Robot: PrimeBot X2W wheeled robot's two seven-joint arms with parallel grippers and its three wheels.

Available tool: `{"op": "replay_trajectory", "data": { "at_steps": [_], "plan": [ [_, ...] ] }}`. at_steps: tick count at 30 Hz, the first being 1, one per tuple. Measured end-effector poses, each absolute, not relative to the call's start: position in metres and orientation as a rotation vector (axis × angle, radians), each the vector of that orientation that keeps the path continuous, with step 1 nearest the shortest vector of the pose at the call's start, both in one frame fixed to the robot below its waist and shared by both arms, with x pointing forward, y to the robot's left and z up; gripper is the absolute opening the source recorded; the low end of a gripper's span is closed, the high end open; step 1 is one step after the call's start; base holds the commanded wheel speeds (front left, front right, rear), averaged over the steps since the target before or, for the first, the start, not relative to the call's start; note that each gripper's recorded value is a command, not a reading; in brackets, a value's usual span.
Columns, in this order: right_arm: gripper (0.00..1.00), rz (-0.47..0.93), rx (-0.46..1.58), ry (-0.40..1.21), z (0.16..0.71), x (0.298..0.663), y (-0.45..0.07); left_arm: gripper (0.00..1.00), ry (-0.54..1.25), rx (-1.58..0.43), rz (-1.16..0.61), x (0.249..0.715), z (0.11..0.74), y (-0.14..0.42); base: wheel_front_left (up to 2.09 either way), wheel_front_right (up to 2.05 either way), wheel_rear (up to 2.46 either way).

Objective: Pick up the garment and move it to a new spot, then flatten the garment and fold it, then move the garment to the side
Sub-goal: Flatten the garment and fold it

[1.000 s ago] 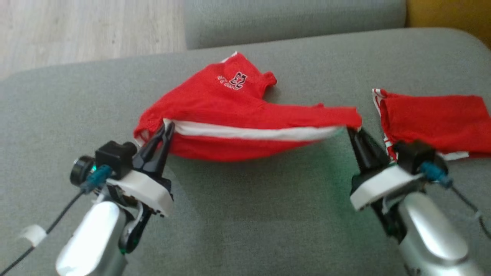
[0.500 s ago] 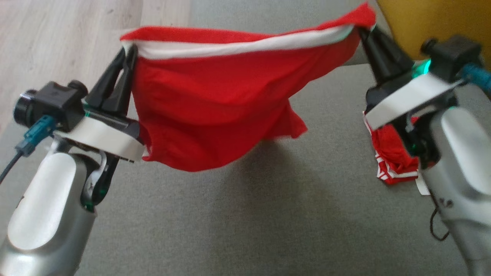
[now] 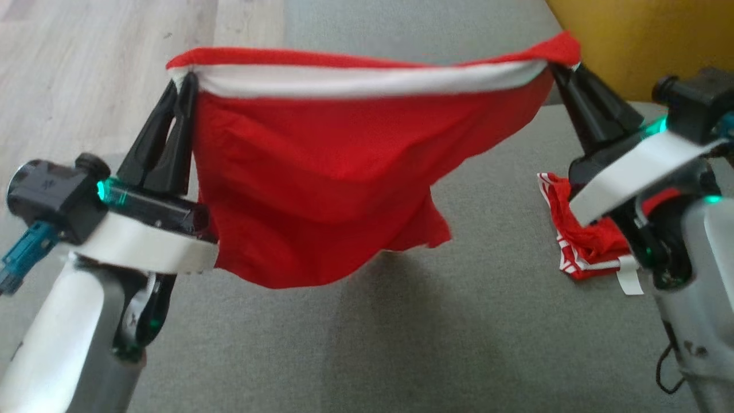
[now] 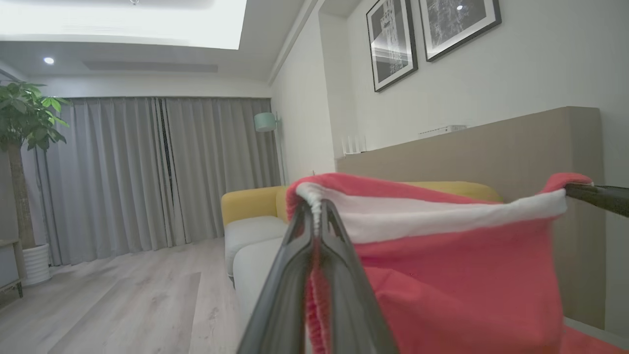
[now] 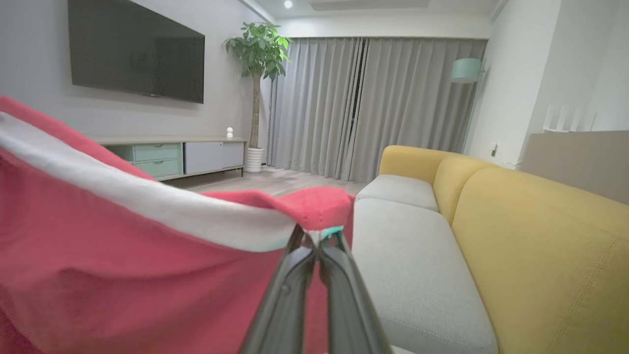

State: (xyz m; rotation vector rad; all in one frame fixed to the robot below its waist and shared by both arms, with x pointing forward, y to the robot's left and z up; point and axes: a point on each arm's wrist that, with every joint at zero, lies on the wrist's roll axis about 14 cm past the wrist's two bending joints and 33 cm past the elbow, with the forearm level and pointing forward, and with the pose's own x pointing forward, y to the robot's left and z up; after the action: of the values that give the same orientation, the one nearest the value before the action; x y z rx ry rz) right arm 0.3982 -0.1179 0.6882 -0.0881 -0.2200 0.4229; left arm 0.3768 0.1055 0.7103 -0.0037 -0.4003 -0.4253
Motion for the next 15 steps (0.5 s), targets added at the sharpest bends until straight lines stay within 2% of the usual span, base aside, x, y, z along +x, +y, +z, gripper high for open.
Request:
{"op": "replay_trajectory", "data": {
  "at_steps": [4, 8, 11, 15],
  "plan": [
    [0.0, 0.417, -0.102, -0.196, 0.687, 0.402, -0.119, 0.0, -0.373, 0.007, -0.431, 0.385, 0.707, 0.106, 0.0, 0.0, 0.0],
    [0.0, 0.404, -0.095, -0.145, 0.68, 0.426, -0.12, 0.0, -0.336, -0.015, -0.45, 0.415, 0.705, 0.105, 0.0, 0.0, 0.0],
    [0.0, 0.386, -0.089, -0.128, 0.686, 0.462, -0.122, 0.0, -0.338, 0.002, -0.463, 0.454, 0.714, 0.103, 0.0, 0.0, 0.0],
    [0.0, 0.348, -0.13, -0.208, 0.719, 0.526, -0.124, 0.0, -0.393, -0.008, -0.447, 0.522, 0.741, 0.102, 0.0, 0.0, 0.0]
  ]
}}
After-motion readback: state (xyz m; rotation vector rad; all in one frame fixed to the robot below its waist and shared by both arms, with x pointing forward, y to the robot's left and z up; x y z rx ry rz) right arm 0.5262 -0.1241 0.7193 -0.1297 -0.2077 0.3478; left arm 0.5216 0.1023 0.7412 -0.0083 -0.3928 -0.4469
